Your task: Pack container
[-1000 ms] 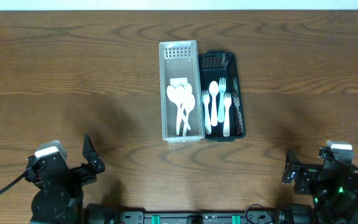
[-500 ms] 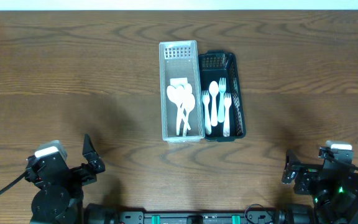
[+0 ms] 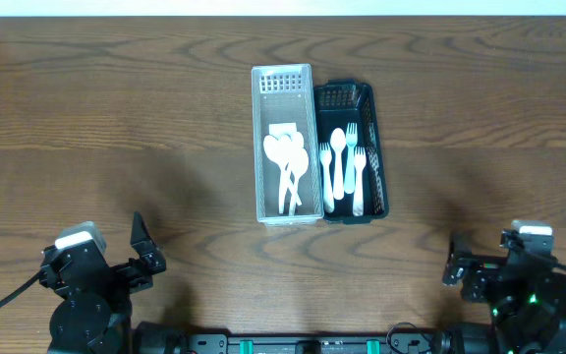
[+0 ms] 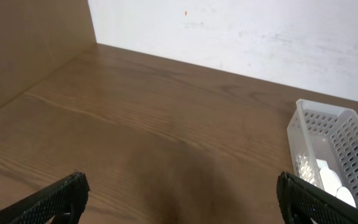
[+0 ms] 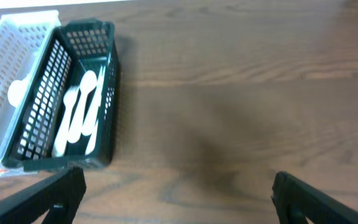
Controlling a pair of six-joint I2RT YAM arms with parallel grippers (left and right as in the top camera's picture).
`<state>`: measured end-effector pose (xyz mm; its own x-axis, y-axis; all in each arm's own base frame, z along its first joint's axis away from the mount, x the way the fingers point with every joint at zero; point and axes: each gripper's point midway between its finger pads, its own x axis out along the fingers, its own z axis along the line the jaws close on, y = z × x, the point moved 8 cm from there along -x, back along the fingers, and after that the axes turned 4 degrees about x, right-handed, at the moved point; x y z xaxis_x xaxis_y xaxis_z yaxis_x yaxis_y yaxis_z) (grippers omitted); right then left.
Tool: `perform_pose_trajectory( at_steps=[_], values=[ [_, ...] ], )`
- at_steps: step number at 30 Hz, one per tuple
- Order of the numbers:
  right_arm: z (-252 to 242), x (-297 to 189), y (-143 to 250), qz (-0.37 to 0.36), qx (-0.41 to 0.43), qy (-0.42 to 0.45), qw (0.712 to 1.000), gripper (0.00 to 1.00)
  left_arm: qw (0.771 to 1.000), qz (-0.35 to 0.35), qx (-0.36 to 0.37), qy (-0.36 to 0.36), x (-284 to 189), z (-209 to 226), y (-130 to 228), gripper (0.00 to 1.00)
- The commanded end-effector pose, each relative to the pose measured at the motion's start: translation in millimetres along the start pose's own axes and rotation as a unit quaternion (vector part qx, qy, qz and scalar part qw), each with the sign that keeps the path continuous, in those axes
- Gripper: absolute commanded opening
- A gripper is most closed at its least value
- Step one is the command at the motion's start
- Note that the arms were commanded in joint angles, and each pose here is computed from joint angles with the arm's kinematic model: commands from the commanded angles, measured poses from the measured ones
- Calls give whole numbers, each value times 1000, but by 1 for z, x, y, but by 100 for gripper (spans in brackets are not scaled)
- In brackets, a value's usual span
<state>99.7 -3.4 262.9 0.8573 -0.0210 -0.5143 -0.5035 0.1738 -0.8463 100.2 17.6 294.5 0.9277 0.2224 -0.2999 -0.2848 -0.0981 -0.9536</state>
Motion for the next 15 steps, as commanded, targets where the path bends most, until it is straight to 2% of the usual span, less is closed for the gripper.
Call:
perform_pose_trajectory(
  at_steps=[1,8,15],
  values=[
    [6,12,6,-72,-4,-45,996,99,1000,-2,-8,-6,-1,2,0,98],
    [15,51,-6,-241,-22,-103,965,99,1000,-2,-8,-6,-1,2,0,98],
    [17,81,11,-306,-31,-124,943,99,1000,-2,-8,-6,-1,2,0,98]
  ],
)
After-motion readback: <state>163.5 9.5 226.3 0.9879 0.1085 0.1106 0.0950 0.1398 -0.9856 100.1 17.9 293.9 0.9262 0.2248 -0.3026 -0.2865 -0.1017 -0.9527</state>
